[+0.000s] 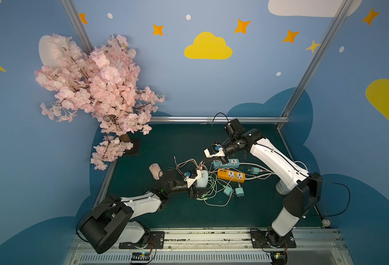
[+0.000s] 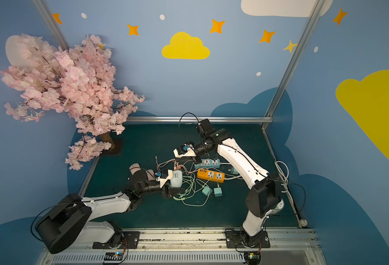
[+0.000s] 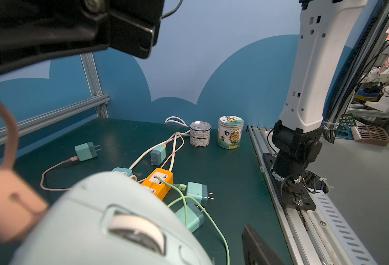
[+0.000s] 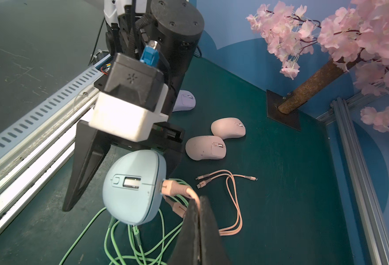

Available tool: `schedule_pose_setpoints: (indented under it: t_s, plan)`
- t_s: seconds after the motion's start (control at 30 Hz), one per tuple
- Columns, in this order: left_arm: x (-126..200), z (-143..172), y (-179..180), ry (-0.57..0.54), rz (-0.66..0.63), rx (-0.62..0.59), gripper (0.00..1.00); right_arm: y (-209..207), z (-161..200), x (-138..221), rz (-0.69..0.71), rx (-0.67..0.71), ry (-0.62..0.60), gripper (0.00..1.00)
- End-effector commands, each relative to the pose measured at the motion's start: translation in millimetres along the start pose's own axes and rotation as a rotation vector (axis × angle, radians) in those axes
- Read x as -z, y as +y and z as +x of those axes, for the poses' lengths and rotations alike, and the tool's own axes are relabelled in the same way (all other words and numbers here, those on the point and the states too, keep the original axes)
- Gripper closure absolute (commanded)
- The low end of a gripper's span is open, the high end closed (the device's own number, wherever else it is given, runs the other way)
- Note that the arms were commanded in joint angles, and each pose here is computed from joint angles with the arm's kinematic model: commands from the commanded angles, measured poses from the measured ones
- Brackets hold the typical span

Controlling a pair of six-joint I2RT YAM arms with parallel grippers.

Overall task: Unplug the wireless mouse
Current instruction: Remove the power cord from the mouse.

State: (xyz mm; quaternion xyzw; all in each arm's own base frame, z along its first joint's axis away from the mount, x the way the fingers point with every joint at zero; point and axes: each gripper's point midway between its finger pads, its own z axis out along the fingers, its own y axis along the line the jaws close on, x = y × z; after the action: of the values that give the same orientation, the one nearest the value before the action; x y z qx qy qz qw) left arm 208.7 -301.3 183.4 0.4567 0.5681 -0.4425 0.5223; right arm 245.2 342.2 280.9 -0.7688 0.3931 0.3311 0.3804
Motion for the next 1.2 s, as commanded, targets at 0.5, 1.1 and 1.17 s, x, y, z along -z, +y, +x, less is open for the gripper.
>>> schedule_pose_setpoints:
  t_s: [0.5, 1.1, 1.17]
  plan:
    - [1.0, 0.9, 22.4, 0.014, -0.129, 0.011, 0.53, -1.7, -26.7, 12.6, 0.052, 0.045, -0.053, 1.0]
    - [25.8, 17.8, 76.7, 0.145, -0.484, 0.067, 0.83, -72.8, -18.5, 36.8, 0.475, -0.193, -0.033, 0.17]
    - [32.2, 20.4, 86.4, 0.172, -0.55, 0.083, 0.85, -96.9, -10.3, 54.3, 0.609, -0.358, -0.009, 0.13]
